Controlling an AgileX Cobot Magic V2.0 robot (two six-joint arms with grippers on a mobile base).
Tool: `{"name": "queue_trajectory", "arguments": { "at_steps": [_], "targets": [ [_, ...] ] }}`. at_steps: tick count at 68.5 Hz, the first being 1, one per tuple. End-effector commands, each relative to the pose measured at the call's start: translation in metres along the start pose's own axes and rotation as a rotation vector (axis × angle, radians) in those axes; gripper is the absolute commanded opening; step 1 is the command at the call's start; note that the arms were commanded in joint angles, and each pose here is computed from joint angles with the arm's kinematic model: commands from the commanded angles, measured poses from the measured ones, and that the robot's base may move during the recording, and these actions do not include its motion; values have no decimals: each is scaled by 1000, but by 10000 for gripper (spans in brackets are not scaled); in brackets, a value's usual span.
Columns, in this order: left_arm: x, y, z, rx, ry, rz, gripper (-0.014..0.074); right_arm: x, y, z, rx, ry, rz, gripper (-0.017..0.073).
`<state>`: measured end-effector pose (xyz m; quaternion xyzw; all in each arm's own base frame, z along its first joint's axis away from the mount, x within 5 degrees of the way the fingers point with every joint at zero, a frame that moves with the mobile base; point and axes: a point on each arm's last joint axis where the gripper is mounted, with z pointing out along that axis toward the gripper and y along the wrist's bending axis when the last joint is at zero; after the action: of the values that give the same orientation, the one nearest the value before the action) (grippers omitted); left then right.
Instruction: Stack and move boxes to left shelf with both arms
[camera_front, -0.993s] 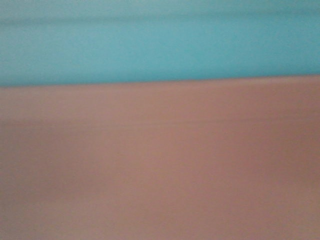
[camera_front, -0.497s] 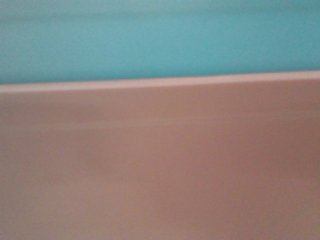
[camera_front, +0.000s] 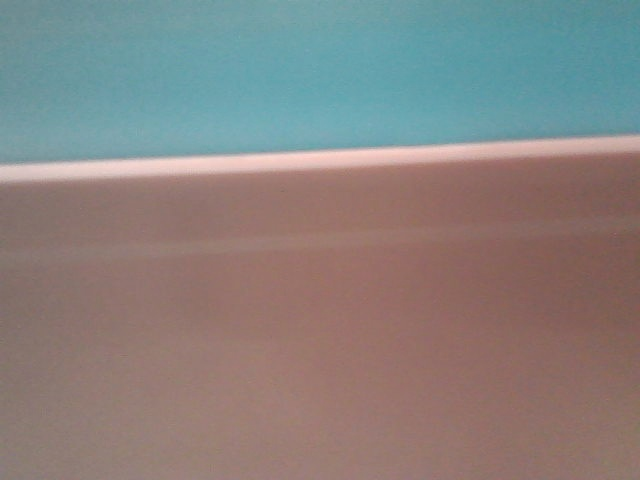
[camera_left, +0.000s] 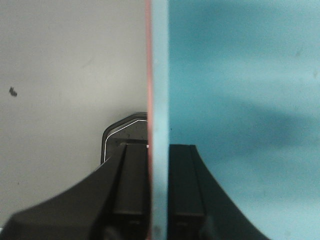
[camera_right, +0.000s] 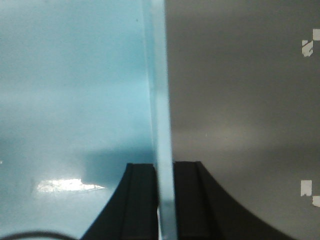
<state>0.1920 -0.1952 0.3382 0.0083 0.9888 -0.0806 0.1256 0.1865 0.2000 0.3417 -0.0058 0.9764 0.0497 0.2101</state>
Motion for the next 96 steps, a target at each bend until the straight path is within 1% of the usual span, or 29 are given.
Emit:
{"name": "queue_trajectory", "arguments": {
  "at_steps": [1, 96],
  "targets": [
    [23, -15, -27, 156, 157, -30, -3, 10, 2, -23, -53, 88, 38, 29],
    [23, -15, -27, 157, 158, -31, -3, 10, 1, -23, -50, 85, 36, 29]
  ]
}}
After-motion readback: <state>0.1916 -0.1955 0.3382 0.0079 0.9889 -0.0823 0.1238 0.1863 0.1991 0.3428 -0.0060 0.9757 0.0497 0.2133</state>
